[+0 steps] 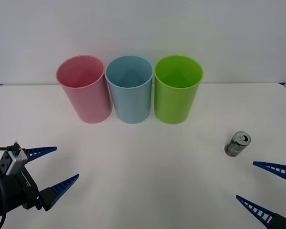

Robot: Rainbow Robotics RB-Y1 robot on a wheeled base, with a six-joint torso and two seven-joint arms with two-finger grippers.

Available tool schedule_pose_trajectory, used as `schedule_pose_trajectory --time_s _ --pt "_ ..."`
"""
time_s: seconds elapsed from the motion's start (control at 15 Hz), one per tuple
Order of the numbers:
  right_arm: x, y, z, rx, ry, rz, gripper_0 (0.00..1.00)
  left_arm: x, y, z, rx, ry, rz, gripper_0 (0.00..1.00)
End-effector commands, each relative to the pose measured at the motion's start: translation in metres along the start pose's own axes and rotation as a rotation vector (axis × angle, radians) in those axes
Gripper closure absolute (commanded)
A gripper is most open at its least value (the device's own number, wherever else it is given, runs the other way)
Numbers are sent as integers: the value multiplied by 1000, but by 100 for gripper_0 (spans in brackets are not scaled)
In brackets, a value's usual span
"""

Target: Put cans in the blue bin and PET bottles in the pink bin and trash in the green bin.

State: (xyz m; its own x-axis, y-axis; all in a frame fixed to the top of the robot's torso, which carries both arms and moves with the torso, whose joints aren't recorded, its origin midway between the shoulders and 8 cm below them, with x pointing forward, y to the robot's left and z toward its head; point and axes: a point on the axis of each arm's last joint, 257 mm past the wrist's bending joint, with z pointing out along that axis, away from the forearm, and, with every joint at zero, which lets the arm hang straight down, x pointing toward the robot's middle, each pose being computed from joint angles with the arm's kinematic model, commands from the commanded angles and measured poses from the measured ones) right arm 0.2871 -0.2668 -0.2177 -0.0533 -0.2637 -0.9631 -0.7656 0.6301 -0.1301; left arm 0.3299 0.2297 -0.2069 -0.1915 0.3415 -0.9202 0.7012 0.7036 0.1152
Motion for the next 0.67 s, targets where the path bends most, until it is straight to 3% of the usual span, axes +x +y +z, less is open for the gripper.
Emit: schedule_pose_trajectory --time_s 0.07,0.27,0.6,0.67 --pt "10 -14 -22 59 12 31 0 0 0 0 0 0 0 0" --pt "34 -28 -40 111 34 73 0 0 0 0 0 0 0 0" --pt "61 -42 -53 167 47 94 0 0 0 0 0 0 0 0" --pt "64 -46 -55 183 39 78 0 0 0 0 0 0 0 0"
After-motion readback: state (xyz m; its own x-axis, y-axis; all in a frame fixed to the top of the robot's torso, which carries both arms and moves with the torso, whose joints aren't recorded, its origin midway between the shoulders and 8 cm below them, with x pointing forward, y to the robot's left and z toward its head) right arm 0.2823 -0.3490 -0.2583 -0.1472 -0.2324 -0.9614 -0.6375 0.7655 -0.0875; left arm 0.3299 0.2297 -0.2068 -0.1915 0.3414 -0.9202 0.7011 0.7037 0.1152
